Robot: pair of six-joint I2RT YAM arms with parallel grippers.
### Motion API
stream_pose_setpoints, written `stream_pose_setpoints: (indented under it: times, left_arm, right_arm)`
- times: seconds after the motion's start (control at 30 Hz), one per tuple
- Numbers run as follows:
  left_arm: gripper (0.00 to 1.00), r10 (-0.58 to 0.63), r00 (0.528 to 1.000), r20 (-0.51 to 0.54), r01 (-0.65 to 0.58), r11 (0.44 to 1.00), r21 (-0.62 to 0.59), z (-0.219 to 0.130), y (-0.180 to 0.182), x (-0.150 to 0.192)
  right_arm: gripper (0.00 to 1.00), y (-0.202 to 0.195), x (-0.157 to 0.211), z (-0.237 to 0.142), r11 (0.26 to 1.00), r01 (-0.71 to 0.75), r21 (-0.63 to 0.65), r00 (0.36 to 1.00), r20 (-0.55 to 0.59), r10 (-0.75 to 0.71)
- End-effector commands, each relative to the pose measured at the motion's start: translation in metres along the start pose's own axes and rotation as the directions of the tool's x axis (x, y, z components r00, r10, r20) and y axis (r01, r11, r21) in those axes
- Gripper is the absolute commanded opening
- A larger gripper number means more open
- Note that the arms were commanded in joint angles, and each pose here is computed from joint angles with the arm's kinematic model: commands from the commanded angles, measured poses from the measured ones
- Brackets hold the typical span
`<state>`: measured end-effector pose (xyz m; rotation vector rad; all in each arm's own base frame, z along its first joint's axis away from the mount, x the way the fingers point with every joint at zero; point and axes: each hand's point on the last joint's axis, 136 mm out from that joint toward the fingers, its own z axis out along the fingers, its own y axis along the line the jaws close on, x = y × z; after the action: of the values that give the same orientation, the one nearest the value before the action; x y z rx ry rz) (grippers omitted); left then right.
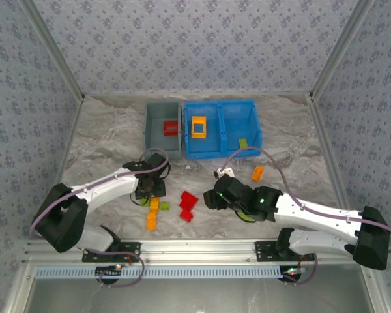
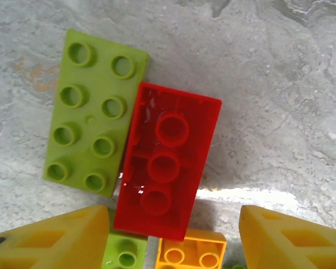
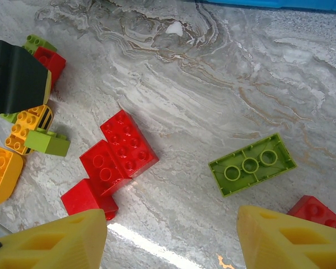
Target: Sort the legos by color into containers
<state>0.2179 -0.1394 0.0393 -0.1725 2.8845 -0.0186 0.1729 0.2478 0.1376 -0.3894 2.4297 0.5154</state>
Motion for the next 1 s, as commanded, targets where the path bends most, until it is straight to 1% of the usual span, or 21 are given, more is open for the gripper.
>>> stream_pose_setpoints:
  times: [0.0, 0.13, 0.27, 0.33, 0.4, 0.5, 0.57, 0.8, 0.9, 0.97]
  left_arm:
    - [0.6, 0.005, 1.0, -0.014, -0.004, 1.0, 0.01, 0.007, -0.002, 0.001]
    - [0.59, 0.006, 1.0, -0.016, -0.006, 1.0, 0.028, 0.008, -0.008, 0.0]
    - [0.58, 0.017, 1.0, 0.001, -0.017, 0.997, 0.075, 0.004, -0.025, -0.004]
    - [0.57, 0.036, 0.999, 0.007, -0.036, 0.996, 0.078, 0.003, -0.033, -0.005]
    - [0.56, 0.04, 0.999, 0.004, -0.04, 0.998, 0.053, 0.004, -0.032, -0.005]
    - [0.54, 0.038, 0.999, -0.008, -0.039, 0.999, -0.018, 0.01, -0.021, -0.003]
    - [0.54, 0.032, 0.999, -0.013, -0.033, 0.999, -0.041, 0.012, -0.016, -0.002]
    - [0.5, 0.023, 1.0, 0.006, -0.023, 0.999, -0.048, 0.016, -0.018, -0.011]
    - [0.47, 0.032, 0.999, 0.012, -0.032, 0.998, -0.059, 0.019, -0.022, -0.016]
    - [0.43, 0.038, 0.999, 0.014, -0.037, 0.998, -0.06, 0.02, -0.024, -0.019]
  right_arm:
    - [0.65, 0.006, -0.011, -0.005, 1.0, -0.028, -0.007, 0.999, 0.027, 0.028]
    - [0.65, 0.009, -0.013, -0.007, 0.999, -0.029, -0.016, 0.999, 0.034, 0.029]
    - [0.65, 0.009, -0.016, -0.01, 1.0, -0.026, -0.018, 0.999, 0.045, 0.027]
    - [0.65, 0.01, -0.017, -0.01, 1.0, -0.025, -0.017, 0.999, 0.045, 0.026]
    - [0.65, 0.01, -0.018, -0.009, 1.0, -0.026, -0.016, 0.999, 0.045, 0.027]
    - [0.65, 0.012, -0.018, -0.009, 0.999, -0.026, -0.023, 0.999, 0.043, 0.027]
    - [0.65, 0.014, -0.018, -0.009, 0.999, -0.027, -0.033, 0.999, 0.044, 0.028]
    - [0.65, 0.03, -0.024, -0.006, 0.996, -0.002, -0.089, 0.998, 0.057, 0.007]
    - [0.65, 0.035, -0.027, -0.005, 0.995, 0.011, -0.094, 0.998, 0.057, -0.006]
    - [0.65, 0.04, -0.028, -0.004, 0.994, 0.02, -0.106, 0.998, 0.059, -0.013]
